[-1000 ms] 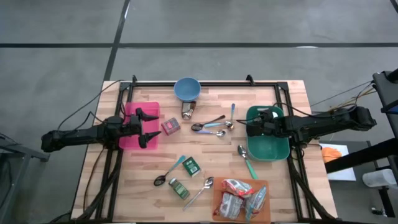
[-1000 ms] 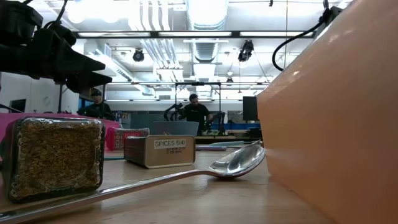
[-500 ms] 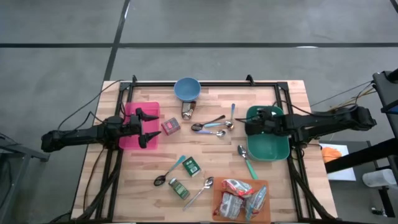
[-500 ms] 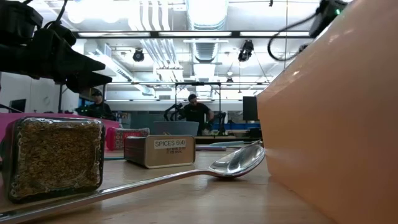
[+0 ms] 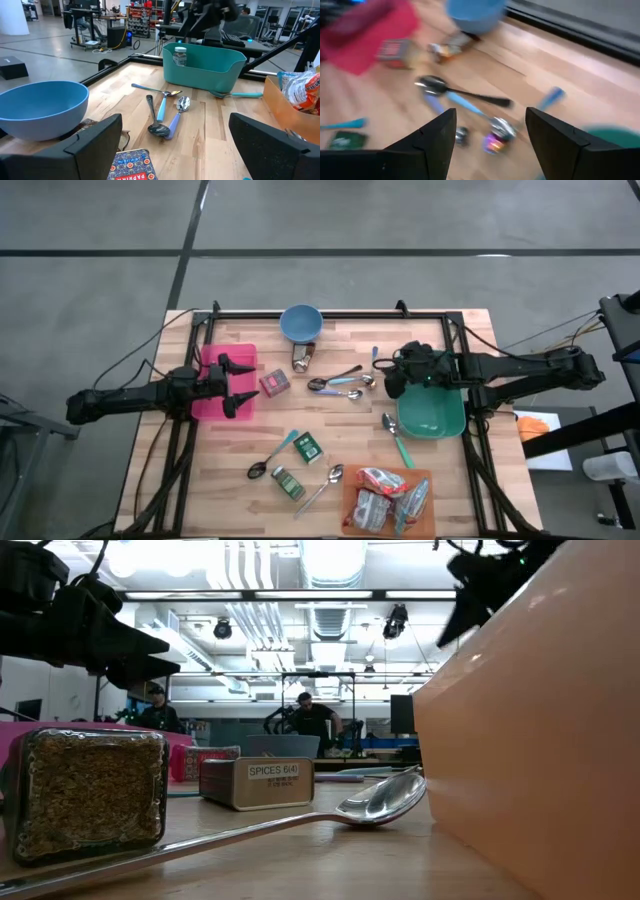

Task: Pick & Place Food Item
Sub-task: Put the green seasoning can into the green bin

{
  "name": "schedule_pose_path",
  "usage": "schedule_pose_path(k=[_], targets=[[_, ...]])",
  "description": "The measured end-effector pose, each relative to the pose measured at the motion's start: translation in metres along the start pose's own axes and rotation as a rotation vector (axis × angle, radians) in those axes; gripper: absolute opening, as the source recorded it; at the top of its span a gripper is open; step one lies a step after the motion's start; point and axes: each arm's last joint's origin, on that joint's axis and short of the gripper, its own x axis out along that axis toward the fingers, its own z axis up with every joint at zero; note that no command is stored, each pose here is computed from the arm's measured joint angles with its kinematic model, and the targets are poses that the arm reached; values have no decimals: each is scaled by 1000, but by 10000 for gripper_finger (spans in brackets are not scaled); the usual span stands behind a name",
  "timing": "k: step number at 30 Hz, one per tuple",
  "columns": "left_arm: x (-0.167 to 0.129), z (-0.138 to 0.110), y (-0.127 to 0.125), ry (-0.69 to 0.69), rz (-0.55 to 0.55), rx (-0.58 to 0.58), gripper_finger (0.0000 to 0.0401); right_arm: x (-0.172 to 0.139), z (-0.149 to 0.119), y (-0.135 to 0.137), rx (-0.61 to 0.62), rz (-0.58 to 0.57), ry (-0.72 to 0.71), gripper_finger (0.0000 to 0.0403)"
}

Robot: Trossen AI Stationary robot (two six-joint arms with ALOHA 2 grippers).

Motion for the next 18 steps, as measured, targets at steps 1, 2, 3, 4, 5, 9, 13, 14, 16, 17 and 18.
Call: schedule_pose_path(k=[1,2,3,4,5,9,13,14,16,17,18], targets=[[0,0,0,0,0,0,372,1,1,2,-21,35,-11,235],[0,0,0,0,0,0,372,2,1,4,-39,69,-20,235],[0,0,0,0,0,0,372,3,1,5,-60,103,-29,235],[0,0,0,0,0,0,372,5,0,7,-76,136,-38,235],[0,0,0,0,0,0,372,7,0,9,-88,166,-46,235],[0,0,0,1,0,0,372,19,-2,18,-83,254,-34,235],[0,0,0,1,0,0,372,32,-1,36,-119,255,9,235],[0,0,0,1,0,0,372,35,1,40,-134,254,13,235],[0,0,0,0,0,0,372,41,5,49,-161,246,19,235],[0,0,0,1,0,0,372,45,7,54,-168,240,27,235],[0,0,0,0,0,0,372,49,9,58,-174,230,42,235]])
